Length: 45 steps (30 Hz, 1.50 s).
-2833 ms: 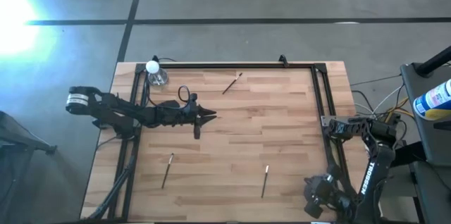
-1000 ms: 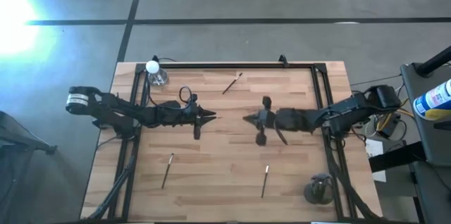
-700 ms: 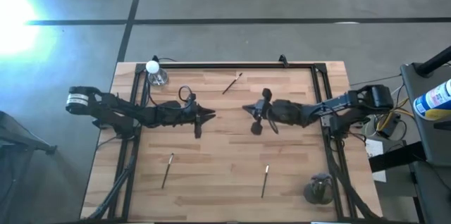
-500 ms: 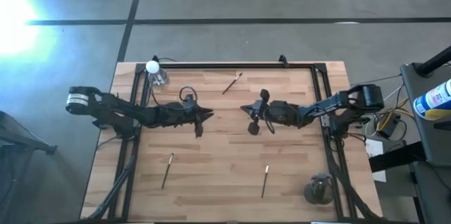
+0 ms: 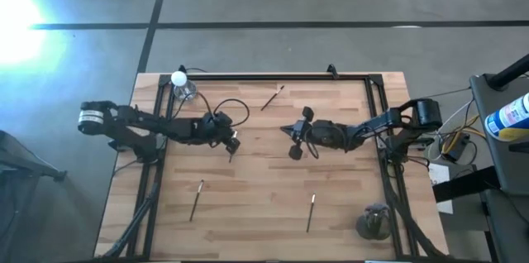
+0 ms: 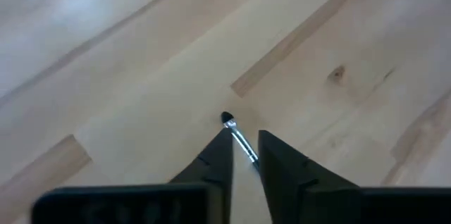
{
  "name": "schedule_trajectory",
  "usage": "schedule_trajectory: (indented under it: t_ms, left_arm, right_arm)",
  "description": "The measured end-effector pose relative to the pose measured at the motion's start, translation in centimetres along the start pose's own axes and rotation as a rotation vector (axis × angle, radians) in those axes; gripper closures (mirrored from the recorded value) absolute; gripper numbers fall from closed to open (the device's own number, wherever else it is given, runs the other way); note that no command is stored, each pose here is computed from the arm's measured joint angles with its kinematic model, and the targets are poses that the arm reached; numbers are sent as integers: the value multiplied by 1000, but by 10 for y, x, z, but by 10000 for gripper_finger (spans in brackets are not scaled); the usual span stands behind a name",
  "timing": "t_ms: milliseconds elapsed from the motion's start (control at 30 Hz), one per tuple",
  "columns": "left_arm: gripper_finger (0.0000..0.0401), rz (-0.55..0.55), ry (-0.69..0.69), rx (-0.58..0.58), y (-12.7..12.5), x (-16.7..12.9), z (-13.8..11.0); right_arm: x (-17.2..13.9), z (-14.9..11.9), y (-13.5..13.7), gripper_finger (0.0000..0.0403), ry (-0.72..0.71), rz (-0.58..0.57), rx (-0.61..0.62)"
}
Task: Pick & Place Makeup Brushes
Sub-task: Put the black eyeshadow brush into the makeup holder
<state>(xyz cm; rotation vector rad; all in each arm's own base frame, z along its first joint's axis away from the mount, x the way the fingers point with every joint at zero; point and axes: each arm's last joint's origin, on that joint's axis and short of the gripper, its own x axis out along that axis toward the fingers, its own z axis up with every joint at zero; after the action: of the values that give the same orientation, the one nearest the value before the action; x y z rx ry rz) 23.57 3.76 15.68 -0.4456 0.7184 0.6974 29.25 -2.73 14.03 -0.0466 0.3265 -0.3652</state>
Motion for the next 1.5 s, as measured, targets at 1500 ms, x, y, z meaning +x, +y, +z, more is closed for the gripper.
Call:
schedule_trajectory:
  t_ms: [1500]
  left_arm:
    - [401, 60, -129, 168, -20, 23, 23]
  right_arm:
    - [-2, -1, 0, 394, 2, 0, 3]
